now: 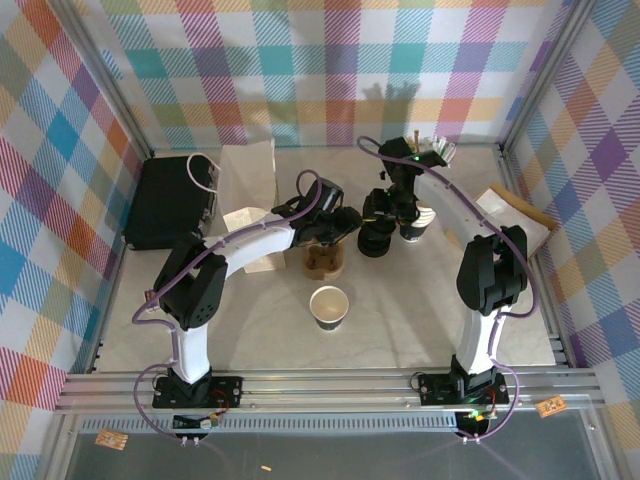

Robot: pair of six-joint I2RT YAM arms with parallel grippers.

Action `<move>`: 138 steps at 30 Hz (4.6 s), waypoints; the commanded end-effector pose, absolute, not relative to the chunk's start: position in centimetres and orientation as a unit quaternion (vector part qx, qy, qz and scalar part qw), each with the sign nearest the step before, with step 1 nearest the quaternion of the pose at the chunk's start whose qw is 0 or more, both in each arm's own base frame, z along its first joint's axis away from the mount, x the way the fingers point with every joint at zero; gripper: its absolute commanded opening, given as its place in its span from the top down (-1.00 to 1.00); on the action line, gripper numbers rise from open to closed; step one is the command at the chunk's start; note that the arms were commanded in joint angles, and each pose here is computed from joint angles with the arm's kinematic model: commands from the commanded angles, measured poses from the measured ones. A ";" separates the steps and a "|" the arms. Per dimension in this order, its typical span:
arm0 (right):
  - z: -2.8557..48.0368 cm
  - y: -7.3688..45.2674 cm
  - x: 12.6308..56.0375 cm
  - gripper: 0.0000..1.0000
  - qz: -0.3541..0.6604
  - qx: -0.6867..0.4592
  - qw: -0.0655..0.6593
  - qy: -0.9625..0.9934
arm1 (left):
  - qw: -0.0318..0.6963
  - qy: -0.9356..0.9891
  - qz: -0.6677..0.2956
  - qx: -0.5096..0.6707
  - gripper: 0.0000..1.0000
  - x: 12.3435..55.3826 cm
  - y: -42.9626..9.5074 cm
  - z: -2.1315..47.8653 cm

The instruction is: Pack the takeout coffee

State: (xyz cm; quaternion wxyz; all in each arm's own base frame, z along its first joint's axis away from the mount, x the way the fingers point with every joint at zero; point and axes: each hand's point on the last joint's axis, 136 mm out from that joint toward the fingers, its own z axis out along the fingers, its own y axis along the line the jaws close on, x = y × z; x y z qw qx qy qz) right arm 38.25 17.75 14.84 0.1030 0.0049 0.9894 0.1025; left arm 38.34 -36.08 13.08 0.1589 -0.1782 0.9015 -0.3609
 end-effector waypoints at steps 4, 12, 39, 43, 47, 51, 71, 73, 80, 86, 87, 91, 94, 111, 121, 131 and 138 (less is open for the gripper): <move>14.9 18.4 38.5 -0.03 0.121 0.012 0.091 0.988 | 0.157 0.875 -0.411 -0.201 -0.04 38.7 -36.3 15.3; 15.0 18.7 38.8 -0.02 0.126 0.011 0.090 0.988 | 0.152 0.864 -0.424 -0.222 -0.05 38.7 -35.6 15.5; 15.6 19.3 39.0 -0.01 0.166 0.030 0.080 0.982 | 0.128 0.846 -0.449 -0.257 -0.08 38.9 -36.2 14.4; 16.0 19.4 39.0 -0.01 0.174 0.033 0.082 0.981 | 0.127 0.847 -0.447 -0.258 -0.08 38.9 -36.3 14.3; 16.4 19.5 39.1 0.00 0.181 0.037 0.086 0.979 | 0.126 0.849 -0.443 -0.260 -0.08 38.8 -36.2 14.0; 16.7 19.5 39.2 0.00 0.187 0.041 0.088 0.978 | 0.123 0.848 -0.442 -0.264 -0.07 38.8 -36.1 13.8; 17.6 18.7 39.1 0.00 0.190 0.056 0.093 0.976 | 0.127 0.833 -0.456 -0.285 -0.05 38.9 -35.9 14.1; 17.8 18.8 39.2 0.00 0.193 0.056 0.095 0.975 | 0.127 0.830 -0.465 -0.282 -0.05 39.1 -36.2 14.4; 17.9 19.1 39.2 0.01 0.212 0.068 0.091 0.971 | 0.124 0.826 -0.476 -0.276 -0.05 39.2 -36.7 14.8; 18.3 19.0 39.5 0.01 0.226 0.078 0.094 0.966 | 0.115 0.831 -0.465 -0.282 -0.05 38.7 -36.4 13.8; 18.3 19.1 39.4 0.00 0.228 0.079 0.091 0.966 | 0.116 0.831 -0.466 -0.282 -0.05 38.8 -36.4 13.8; 18.3 19.3 39.3 0.01 0.239 0.084 0.087 0.964 | 0.111 0.830 -0.470 -0.279 -0.05 38.8 -36.7 13.7; 18.3 19.3 39.2 0.01 0.239 0.087 0.088 0.963 | 0.106 0.832 -0.469 -0.278 -0.05 38.7 -36.9 13.5; 16.8 18.1 37.9 0.02 0.208 0.094 0.073 0.971 | 0.103 0.848 -0.443 -0.272 -0.05 38.4 -36.6 12.3; 14.2 17.0 37.0 0.02 0.165 0.085 0.059 0.981 | 0.099 0.857 -0.430 -0.268 -0.05 38.2 -36.4 11.1; 16.4 17.9 37.8 0.02 0.160 0.060 0.084 0.982 | 0.135 0.867 -0.421 -0.231 -0.05 38.7 -36.3 14.6; 19.3 18.6 37.2 0.02 0.165 0.035 0.109 0.980 | 0.154 0.867 -0.423 -0.213 -0.04 38.3 -35.7 17.8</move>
